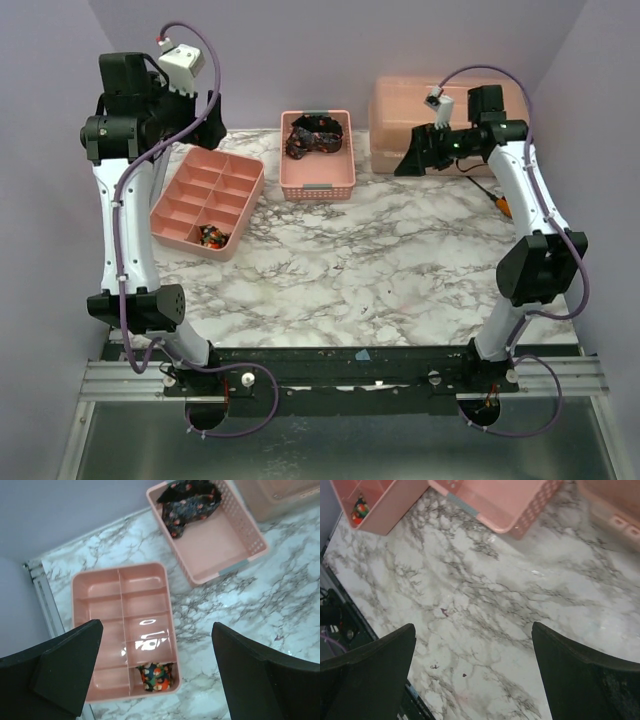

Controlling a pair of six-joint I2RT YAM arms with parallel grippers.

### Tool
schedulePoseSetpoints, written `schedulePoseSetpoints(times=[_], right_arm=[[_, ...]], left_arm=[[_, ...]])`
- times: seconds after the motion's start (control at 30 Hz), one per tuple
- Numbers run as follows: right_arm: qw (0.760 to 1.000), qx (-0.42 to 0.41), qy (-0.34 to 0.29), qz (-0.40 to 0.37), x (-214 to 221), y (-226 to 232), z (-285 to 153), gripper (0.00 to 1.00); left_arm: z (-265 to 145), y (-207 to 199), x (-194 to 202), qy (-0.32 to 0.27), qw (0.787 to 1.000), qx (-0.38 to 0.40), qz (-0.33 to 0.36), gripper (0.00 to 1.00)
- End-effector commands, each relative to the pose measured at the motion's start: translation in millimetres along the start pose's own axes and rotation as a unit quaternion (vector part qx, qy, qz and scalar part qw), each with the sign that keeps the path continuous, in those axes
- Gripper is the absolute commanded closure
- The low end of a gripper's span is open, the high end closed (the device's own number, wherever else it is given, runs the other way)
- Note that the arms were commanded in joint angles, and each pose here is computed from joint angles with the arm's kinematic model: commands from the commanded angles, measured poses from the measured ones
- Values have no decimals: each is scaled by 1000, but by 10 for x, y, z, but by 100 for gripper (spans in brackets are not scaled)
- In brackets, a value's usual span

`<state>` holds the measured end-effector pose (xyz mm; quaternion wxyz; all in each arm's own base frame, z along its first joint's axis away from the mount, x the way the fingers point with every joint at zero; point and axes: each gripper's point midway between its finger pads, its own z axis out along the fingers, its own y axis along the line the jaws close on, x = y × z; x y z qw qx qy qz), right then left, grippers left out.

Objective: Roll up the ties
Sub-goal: Reset both arms

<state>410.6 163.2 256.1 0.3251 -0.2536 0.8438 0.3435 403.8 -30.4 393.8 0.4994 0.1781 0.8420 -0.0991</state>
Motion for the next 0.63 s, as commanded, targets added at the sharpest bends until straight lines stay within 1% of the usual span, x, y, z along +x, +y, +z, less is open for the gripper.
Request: schedulePoseSetpoints(times=[0.0, 0.07, 0.17, 0.2, 0.27, 0.37, 0.47, 0.6], right_arm=[[996, 79, -19, 29, -43, -484, -319, 0], [991, 120, -30, 54, 40, -732, -517, 0], [984, 158, -27, 81, 298, -960, -692, 0], [982, 169, -20, 87, 410, -1002, -729, 0], [977, 189, -4, 95, 624, -1042, -773, 0], [976, 194, 7, 99, 854, -989, -765, 0], [975, 192, 6, 107, 943, -939, -757, 0], [976, 194, -1, 103, 904, -933, -770, 0]], left_arm=[[191, -432, -99, -6, 997, 65, 36, 2], [343, -522, 25, 1, 998, 51, 47, 2], [544, -790, 343, 15, 995, 75, 61, 1], [587, -855, 410, 16, 995, 81, 56, 2], [701, -990, 609, 36, 994, 101, 32, 2], [833, -1105, 812, 60, 991, 118, -15, 2], [893, -1122, 839, 57, 991, 118, -34, 2], [908, -1012, 648, 40, 995, 95, -17, 1]])
